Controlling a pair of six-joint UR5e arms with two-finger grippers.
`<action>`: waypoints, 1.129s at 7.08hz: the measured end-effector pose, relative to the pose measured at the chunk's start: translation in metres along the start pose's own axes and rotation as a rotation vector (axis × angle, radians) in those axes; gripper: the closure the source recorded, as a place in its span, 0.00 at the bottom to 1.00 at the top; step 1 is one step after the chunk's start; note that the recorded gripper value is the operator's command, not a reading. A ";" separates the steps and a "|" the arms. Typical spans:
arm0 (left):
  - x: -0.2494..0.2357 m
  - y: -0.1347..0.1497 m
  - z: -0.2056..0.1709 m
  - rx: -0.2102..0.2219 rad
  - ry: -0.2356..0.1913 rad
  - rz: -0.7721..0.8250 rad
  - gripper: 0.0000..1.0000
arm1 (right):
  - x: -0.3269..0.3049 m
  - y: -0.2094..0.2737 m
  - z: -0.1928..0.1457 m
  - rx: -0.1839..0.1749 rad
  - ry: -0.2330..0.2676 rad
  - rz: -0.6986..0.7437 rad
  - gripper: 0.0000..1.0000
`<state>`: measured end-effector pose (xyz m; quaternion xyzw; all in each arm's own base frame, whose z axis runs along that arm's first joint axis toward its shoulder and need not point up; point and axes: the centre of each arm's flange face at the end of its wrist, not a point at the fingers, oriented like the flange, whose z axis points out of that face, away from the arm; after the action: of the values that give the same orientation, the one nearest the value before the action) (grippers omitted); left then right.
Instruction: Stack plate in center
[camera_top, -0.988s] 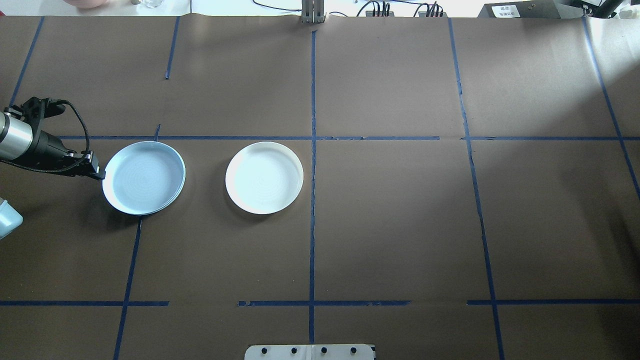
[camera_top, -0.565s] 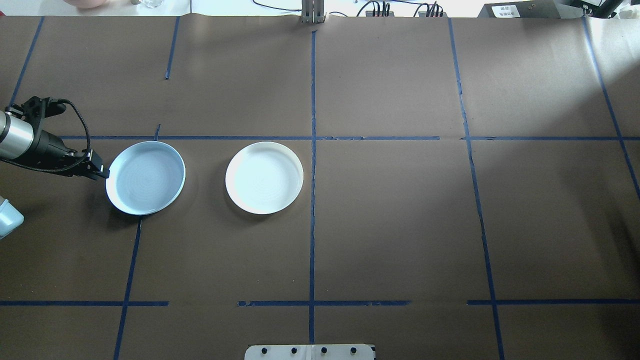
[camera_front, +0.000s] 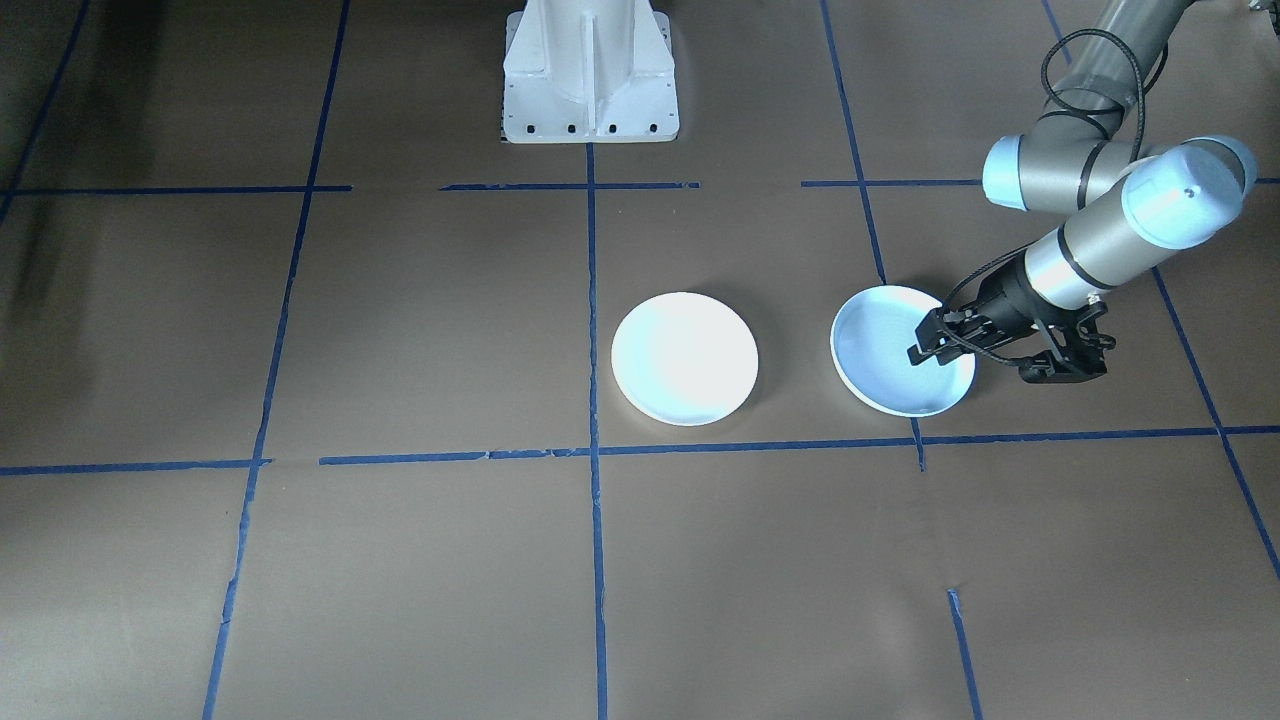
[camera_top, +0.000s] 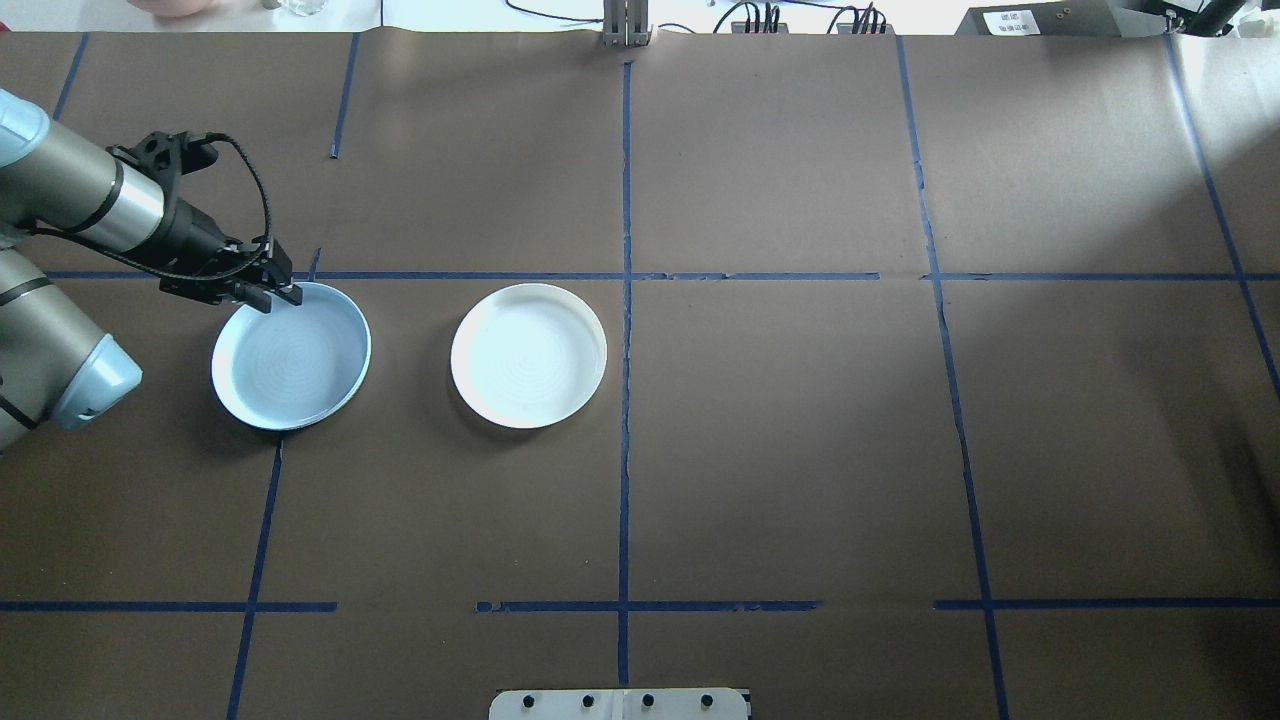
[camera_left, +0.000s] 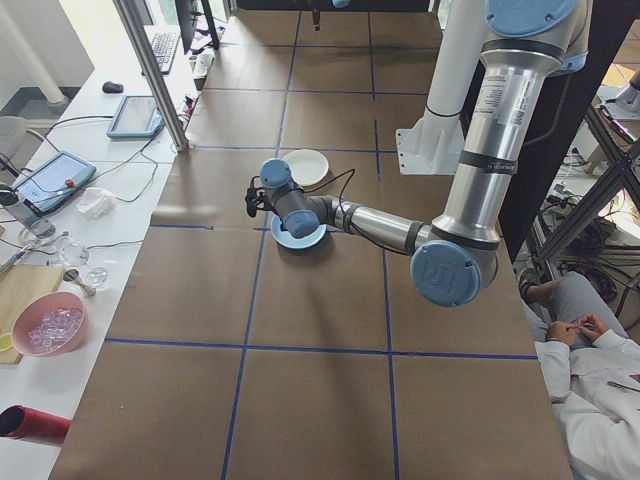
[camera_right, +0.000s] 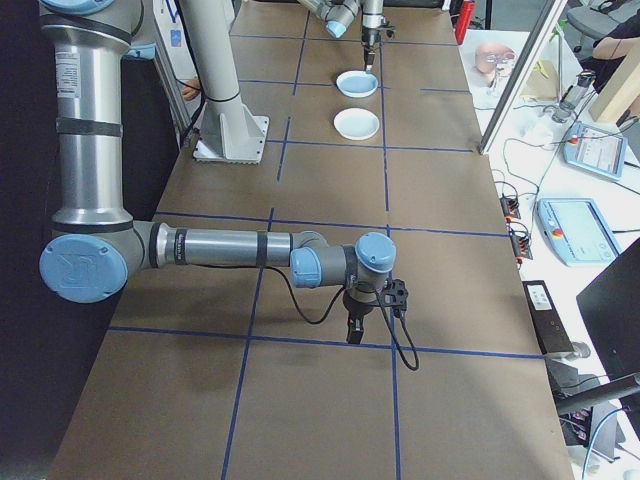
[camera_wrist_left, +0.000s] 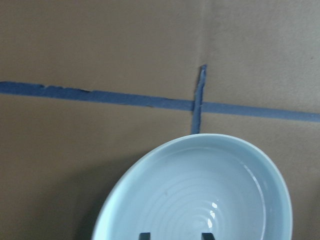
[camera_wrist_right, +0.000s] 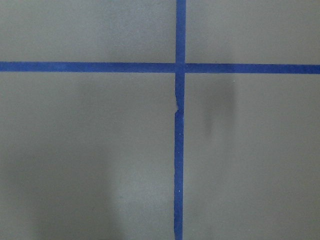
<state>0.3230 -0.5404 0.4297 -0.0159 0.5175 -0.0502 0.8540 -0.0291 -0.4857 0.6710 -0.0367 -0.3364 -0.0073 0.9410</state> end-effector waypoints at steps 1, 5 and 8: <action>0.037 -0.001 0.008 0.010 -0.010 -0.005 0.19 | 0.000 0.000 0.000 0.000 0.000 0.000 0.00; 0.134 0.051 0.061 0.053 -0.050 -0.013 0.01 | 0.000 0.000 0.000 0.000 0.000 0.000 0.00; 0.156 0.091 0.101 0.010 -0.080 0.011 0.13 | 0.000 0.000 0.000 0.000 0.000 0.000 0.00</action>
<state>0.4898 -0.4686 0.3320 -0.0109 0.4828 -0.0474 0.8744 -0.0291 -0.4857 0.6711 -0.0367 -0.3364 -0.0073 0.9410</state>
